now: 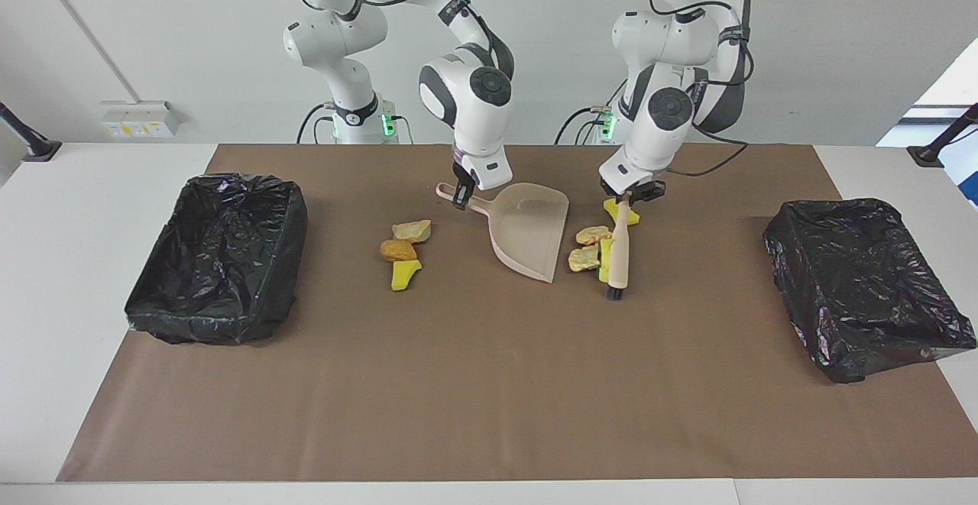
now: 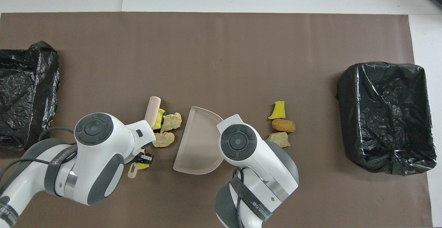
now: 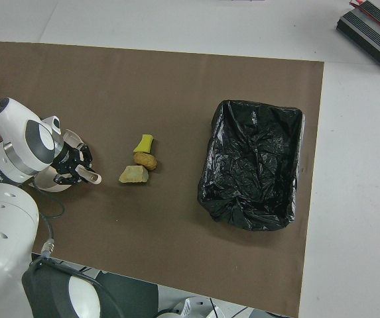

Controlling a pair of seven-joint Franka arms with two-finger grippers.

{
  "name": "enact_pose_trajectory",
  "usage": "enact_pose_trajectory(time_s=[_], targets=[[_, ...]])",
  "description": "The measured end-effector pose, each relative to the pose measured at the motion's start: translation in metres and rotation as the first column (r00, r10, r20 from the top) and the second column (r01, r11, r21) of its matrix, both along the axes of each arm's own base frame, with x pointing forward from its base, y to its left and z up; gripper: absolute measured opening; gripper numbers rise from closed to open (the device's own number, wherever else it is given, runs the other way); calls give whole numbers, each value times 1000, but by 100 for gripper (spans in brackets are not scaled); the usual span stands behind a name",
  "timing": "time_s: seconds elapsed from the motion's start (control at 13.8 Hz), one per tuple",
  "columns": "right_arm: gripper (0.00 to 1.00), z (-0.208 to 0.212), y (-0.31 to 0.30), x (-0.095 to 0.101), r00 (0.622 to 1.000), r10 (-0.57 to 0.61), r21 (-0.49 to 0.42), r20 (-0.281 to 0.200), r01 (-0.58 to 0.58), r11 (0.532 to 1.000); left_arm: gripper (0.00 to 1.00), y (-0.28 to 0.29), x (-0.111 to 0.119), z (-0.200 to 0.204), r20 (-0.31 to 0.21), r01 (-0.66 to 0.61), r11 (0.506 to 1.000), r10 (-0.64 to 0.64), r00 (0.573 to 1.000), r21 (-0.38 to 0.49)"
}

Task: Sweep and dump trash in bin
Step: 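Sweep the sponge and rock pieces into the dustpan with the left gripper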

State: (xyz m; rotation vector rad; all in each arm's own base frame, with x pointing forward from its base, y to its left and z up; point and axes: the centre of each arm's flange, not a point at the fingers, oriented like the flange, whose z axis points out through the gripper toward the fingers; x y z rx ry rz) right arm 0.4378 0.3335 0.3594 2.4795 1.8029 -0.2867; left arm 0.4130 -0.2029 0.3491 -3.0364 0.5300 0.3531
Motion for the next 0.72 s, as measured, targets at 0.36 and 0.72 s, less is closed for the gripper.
enact_pose_trajectory(time_s=[0.36, 0.72], targets=[[33, -1, -1, -1, 1000, -1, -6, -7, 1, 1000, 26, -65, -36, 8, -20, 43, 997, -44, 999, -56], [33, -1, -1, -1, 1000, -1, -6, -7, 1, 1000, 26, -83, -44, 42, -38, -65, 997, 63, 997, -34]])
